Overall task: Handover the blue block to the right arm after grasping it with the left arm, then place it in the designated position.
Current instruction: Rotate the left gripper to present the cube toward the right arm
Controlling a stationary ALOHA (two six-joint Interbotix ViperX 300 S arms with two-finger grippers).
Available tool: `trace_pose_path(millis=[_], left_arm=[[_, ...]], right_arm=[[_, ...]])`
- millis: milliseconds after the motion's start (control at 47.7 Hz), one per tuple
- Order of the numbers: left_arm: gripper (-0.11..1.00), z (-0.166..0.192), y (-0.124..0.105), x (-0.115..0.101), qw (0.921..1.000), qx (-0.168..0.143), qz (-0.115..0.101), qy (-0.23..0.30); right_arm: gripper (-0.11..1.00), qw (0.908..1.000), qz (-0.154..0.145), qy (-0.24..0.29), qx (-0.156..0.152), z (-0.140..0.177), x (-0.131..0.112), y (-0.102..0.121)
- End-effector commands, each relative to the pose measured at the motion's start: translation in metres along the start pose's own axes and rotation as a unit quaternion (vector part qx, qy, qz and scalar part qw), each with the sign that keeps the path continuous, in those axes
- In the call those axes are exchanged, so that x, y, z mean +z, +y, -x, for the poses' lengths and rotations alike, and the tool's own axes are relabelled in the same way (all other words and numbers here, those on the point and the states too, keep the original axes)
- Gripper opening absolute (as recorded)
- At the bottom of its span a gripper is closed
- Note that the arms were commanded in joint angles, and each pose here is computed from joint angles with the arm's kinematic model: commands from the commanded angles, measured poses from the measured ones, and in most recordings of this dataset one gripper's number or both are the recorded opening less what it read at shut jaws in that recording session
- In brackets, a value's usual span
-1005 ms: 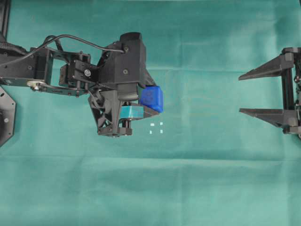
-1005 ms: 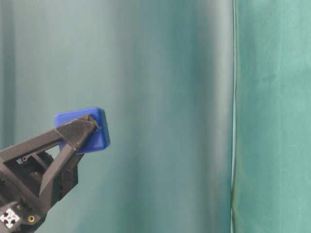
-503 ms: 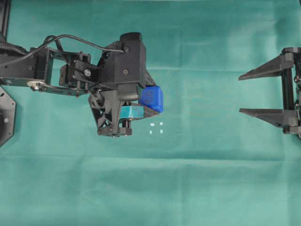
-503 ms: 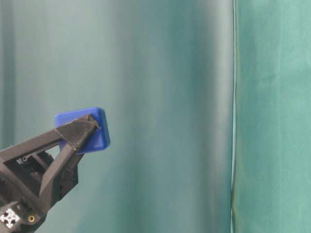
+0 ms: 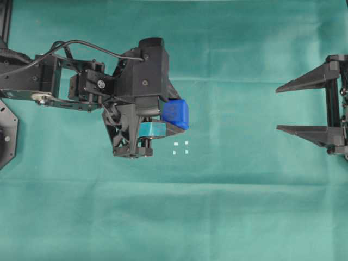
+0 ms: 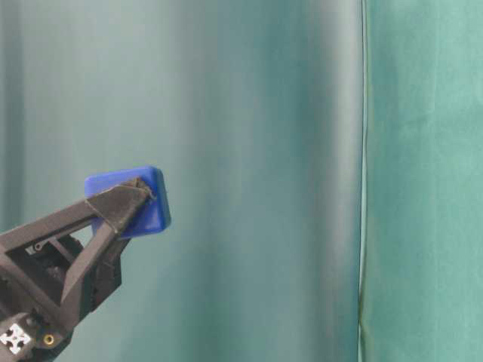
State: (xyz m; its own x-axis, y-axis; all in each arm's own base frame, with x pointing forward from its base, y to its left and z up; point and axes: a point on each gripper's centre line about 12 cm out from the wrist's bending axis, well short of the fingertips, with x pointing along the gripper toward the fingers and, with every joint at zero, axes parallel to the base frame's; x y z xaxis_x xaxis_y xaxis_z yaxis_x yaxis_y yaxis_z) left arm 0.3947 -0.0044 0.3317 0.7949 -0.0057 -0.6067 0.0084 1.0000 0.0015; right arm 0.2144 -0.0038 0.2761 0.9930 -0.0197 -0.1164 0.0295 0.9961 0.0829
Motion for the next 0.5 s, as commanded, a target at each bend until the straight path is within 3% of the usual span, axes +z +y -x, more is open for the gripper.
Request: trace_pose_path(millis=[0, 189, 482], left_arm=[[0.47, 0.016, -0.001, 0.01, 0.9993, -0.001, -0.001, -0.038], [0.47, 0.032, -0.002, 0.0, 0.9919, -0.003, -0.003, -0.127], [0.47, 0.054, -0.002, -0.025, 0.964, -0.004, -0.002, -0.266]], right_arm=[[0.93, 0.9999, 0.001, -0.013, -0.001, -0.001, 0.011, 0.0], [0.93, 0.9998, 0.007, -0.017, 0.0, -0.001, 0.013, 0.001], [0.93, 0.9994, 0.023, -0.025, 0.003, -0.001, 0.018, 0.002]])
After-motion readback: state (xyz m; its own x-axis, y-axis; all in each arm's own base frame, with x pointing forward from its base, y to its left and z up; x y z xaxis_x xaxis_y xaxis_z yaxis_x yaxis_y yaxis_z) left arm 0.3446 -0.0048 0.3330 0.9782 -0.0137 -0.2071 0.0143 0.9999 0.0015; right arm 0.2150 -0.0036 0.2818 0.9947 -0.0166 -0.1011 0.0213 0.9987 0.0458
